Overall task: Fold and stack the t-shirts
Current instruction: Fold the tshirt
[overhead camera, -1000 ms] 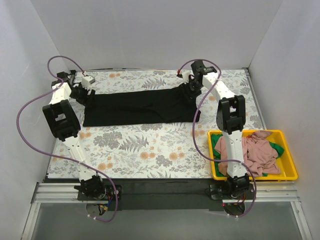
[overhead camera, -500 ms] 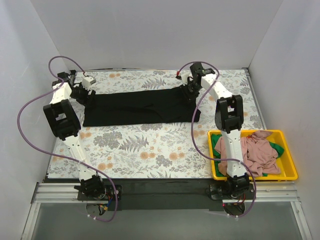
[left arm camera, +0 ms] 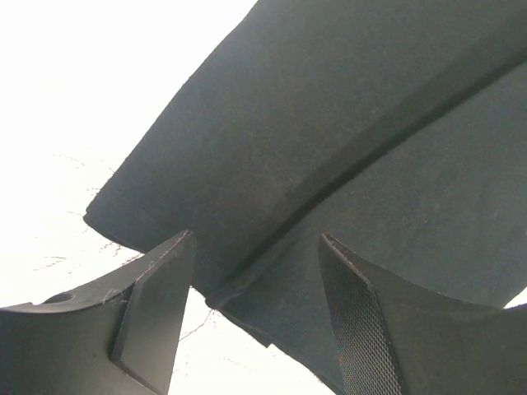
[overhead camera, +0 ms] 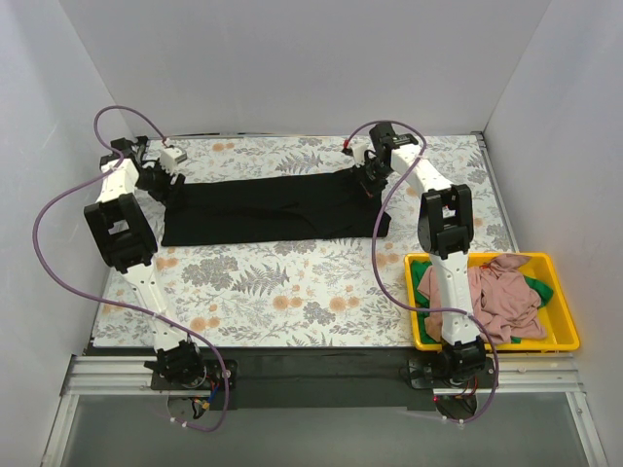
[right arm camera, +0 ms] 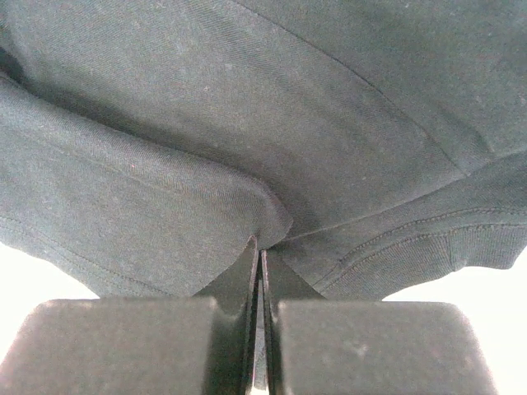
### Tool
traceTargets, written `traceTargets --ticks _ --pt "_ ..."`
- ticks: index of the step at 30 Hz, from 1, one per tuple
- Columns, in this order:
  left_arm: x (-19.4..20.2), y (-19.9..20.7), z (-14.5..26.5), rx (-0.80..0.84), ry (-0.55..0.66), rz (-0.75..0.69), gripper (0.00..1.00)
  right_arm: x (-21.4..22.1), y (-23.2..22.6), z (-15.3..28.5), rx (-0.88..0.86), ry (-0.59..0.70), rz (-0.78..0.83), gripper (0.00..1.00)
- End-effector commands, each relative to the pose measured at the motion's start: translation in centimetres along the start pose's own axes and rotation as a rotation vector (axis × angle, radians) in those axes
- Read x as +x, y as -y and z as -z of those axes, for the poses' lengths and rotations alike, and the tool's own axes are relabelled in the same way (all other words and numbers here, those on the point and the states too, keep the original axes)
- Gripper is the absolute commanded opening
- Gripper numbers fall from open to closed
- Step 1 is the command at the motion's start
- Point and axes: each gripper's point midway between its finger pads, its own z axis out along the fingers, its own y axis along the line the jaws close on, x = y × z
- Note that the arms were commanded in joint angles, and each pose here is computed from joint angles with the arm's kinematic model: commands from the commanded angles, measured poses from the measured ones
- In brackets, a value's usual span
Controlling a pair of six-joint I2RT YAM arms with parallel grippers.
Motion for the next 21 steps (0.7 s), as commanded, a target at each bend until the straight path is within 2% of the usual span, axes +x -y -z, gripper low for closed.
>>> traceTargets --ticks 1,5,13,18,21 --pt "-2.3 -0.2 1.6 -0.002 0.041 -0.093 0.6 -2.6 -1.1 3.6 0.011 0.088 0.04 0.01" --pt "-2.2 -0.5 1.6 -0.004 0.035 -0.137 0.6 -2.5 -1.2 3.8 0.012 0.086 0.042 0.01" --pt "0.7 -0.4 1.5 0.017 -0.09 -0.221 0.59 -2.3 -1.5 4.1 0.005 0.086 0.042 0.01" --pt "0.9 -0.8 1.1 0.007 -0.09 -0.233 0.58 -2.3 -1.6 4.3 0.005 0.086 0.047 0.01" --pt "1.4 -0.7 0.8 0.016 -0.104 -0.238 0.54 -2.3 -1.7 4.6 0.007 0.089 0.055 0.01"
